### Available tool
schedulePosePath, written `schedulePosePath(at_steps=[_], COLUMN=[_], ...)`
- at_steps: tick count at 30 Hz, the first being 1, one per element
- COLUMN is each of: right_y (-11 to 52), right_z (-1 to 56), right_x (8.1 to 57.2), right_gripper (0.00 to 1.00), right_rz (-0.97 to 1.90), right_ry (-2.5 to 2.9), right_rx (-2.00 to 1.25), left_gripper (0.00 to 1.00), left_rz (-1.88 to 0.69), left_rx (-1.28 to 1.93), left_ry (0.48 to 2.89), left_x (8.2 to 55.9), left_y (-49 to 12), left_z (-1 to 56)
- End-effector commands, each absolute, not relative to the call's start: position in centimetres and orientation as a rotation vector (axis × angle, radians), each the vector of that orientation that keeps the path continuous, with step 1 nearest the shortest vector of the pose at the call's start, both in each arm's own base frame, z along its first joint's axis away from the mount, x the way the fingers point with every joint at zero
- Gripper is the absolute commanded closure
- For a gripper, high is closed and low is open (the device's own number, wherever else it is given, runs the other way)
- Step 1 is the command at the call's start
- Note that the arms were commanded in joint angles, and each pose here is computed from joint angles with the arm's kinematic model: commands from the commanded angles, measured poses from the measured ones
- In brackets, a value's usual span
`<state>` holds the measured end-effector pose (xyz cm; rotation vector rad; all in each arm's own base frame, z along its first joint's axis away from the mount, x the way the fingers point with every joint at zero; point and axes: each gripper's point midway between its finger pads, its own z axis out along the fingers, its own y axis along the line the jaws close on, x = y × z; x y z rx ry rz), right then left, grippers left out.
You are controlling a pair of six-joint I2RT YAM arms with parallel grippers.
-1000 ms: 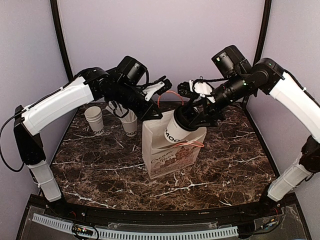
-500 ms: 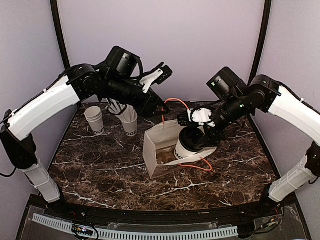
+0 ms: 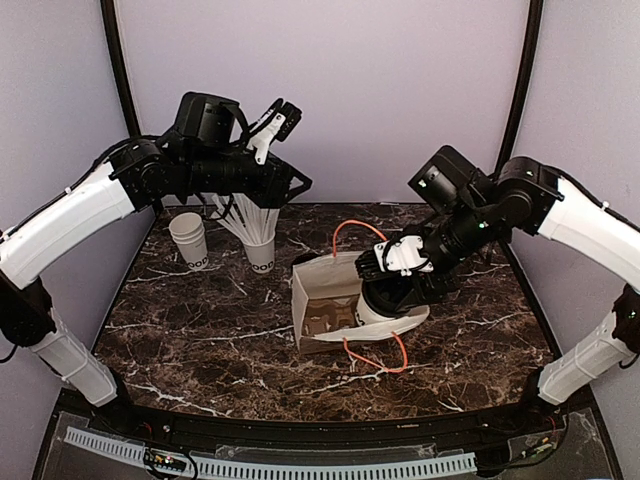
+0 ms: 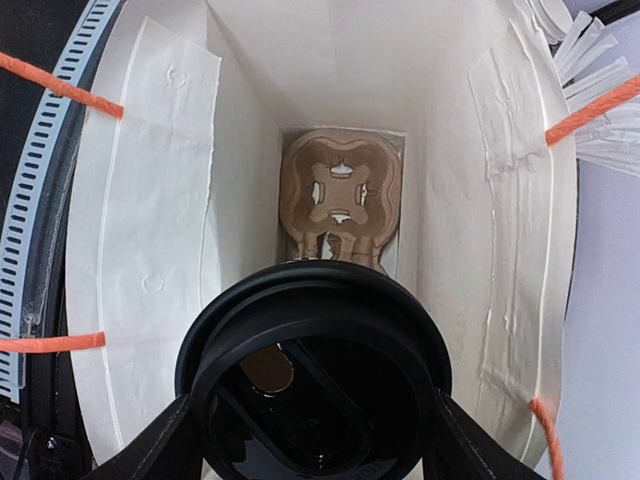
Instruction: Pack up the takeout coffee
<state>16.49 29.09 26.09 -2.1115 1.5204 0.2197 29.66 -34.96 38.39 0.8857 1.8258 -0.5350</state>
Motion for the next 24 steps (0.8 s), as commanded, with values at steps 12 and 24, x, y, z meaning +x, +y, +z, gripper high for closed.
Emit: schedulePosePath(at_steps=[12,24], right_y=[27.4,29.6], right_z=[22.0,23.0], right_x=[13.0,15.5], right_gripper=[0.35,0.33], right_rz=[0.018,-0.269], right_ry=[1.410,1.162], right_rx=[-2.215,-2.089], left_gripper=[0.46,0.46], left_rz=[-0.640,-0.764], left_rx=[0.775,0.739], left_ry=[1.836,1.912], left_x=[34.5,38.1], left_y=[-34.4,-31.9], left_z=[35.9,31.9])
